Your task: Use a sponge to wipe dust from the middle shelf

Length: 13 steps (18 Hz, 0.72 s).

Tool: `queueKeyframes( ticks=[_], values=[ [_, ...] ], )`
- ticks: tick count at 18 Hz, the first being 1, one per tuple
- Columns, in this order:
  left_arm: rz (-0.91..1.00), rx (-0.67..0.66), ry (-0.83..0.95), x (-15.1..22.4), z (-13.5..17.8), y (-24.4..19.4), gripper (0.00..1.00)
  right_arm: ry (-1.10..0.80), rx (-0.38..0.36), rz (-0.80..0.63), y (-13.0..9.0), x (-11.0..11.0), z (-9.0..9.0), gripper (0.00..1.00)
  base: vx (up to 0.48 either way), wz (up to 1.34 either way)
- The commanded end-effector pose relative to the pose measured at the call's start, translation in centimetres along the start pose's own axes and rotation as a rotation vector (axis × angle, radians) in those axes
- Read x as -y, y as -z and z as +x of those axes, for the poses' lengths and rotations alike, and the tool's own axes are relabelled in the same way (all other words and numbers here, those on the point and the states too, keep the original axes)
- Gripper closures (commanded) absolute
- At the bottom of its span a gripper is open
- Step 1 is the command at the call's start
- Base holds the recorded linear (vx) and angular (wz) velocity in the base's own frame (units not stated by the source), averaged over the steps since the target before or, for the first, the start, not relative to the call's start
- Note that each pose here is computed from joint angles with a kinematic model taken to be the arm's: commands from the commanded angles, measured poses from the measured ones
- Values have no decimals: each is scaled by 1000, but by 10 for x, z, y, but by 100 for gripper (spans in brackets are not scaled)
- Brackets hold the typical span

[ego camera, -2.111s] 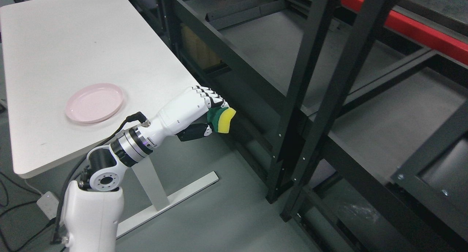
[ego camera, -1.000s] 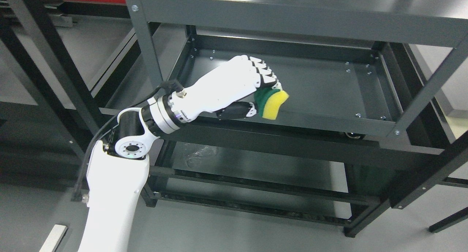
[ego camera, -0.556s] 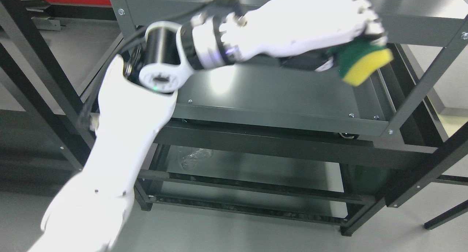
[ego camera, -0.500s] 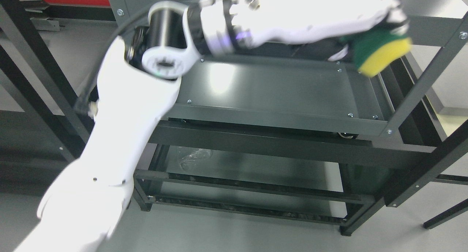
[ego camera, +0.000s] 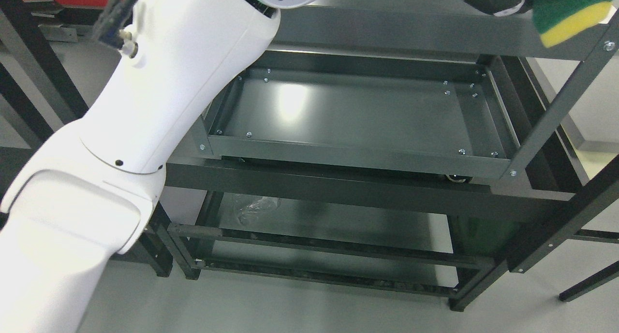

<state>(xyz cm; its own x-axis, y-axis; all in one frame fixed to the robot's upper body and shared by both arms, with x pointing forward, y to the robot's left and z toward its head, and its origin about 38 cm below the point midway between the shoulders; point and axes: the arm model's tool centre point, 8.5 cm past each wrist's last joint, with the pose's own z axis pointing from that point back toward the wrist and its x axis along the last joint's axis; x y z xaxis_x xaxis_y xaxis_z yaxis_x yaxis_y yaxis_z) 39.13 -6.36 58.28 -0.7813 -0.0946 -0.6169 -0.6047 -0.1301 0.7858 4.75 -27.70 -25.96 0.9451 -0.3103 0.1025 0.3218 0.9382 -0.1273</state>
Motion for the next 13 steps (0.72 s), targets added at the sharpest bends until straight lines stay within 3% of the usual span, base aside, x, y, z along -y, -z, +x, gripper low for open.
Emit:
queueKeyframes(
  ticks=[1, 7, 13],
  values=[
    [-374, -96, 6, 88, -35, 5, 99, -3, -50, -18, 1, 10, 2, 0, 0, 0],
    [-391, -45, 16, 88, -32, 0, 99, -3, -50, -17, 1, 10, 2, 0, 0, 0],
    [-355, -26, 68, 56, -31, -19, 99, -3, -50, -17, 1, 10, 2, 0, 0, 0]
  ],
)
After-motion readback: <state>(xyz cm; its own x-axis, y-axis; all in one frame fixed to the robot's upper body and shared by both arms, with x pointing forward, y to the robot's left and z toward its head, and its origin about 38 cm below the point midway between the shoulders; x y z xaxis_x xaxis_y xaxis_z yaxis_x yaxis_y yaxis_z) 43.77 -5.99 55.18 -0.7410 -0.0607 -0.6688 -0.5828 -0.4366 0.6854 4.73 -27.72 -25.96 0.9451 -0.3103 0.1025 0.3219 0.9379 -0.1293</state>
